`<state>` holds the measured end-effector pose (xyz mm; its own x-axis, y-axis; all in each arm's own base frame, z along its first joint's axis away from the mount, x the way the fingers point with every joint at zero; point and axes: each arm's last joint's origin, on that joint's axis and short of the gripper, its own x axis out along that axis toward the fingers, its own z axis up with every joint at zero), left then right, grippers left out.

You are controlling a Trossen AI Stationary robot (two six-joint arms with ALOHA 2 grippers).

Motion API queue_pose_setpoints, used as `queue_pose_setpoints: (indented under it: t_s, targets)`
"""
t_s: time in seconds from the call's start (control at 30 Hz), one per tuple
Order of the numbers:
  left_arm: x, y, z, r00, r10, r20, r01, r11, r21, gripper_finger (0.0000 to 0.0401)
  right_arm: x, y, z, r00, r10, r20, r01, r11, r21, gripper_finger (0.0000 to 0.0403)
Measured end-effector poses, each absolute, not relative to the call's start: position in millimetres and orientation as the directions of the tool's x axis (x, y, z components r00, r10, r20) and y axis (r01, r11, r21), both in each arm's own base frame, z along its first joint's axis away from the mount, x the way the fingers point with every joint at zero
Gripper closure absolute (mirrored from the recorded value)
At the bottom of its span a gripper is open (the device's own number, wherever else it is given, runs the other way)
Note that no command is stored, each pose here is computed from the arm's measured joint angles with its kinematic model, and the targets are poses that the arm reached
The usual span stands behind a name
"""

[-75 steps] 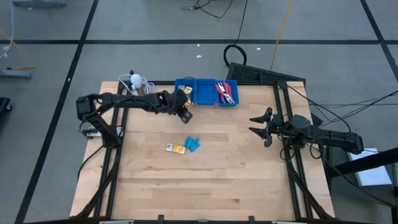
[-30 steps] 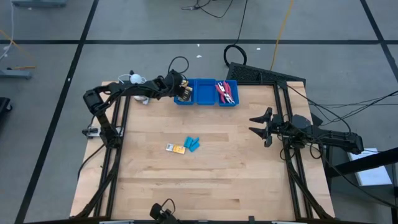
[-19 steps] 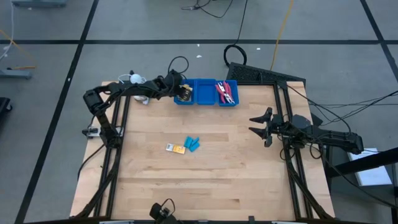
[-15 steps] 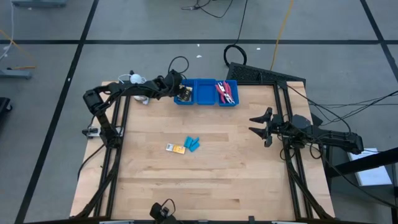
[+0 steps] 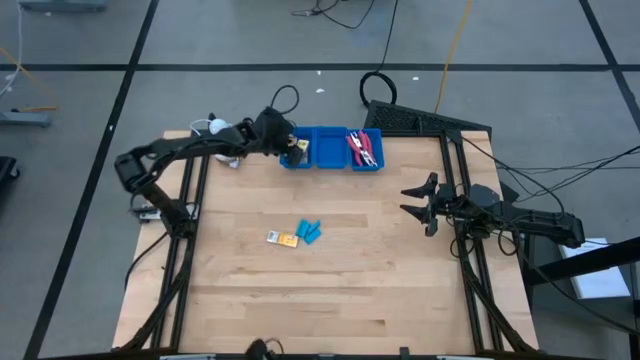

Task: Pick & Place School Supplies
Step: Put the crayon box into the left blue bin

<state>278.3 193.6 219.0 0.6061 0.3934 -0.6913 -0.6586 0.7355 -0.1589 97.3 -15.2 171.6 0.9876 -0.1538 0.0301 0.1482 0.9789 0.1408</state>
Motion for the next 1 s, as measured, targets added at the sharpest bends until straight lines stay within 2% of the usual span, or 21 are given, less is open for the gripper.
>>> queue_pose_setpoints:
  t_s: [0.2,0.3,0.43,0.7,1.0]
  targets:
    - [277,146,242,0.698,0.11,-0.707,-0.412,0.87,-0.271,0.0121,97,-15,172,0.988,-0.153,0.03,0.148,0.979,0.141,0.0195]
    - [282,118,242,0.681,-0.02,-0.732,-0.287,0.912,-0.292,0.0121,97,-15,172,0.988,-0.153,0.029,0.148,0.979,0.141,0.0196]
    - [290,80,238,0.62,-0.124,-0.775,-0.151,0.95,-0.273,0.0121,97,-15,172,0.988,-0.154,0.03,0.148,0.979,0.141,0.0197]
    - [296,12,229,0.508,-0.17,-0.844,0.083,0.985,-0.149,0.0121,97,-15,172,0.988,-0.154,0.03,0.148,0.979,0.141,0.0199]
    - [279,-29,197,0.393,-0.086,-0.916,0.138,0.99,-0.034,0.0121,97,-15,172,0.988,-0.154,0.03,0.148,0.979,0.141,0.0196]
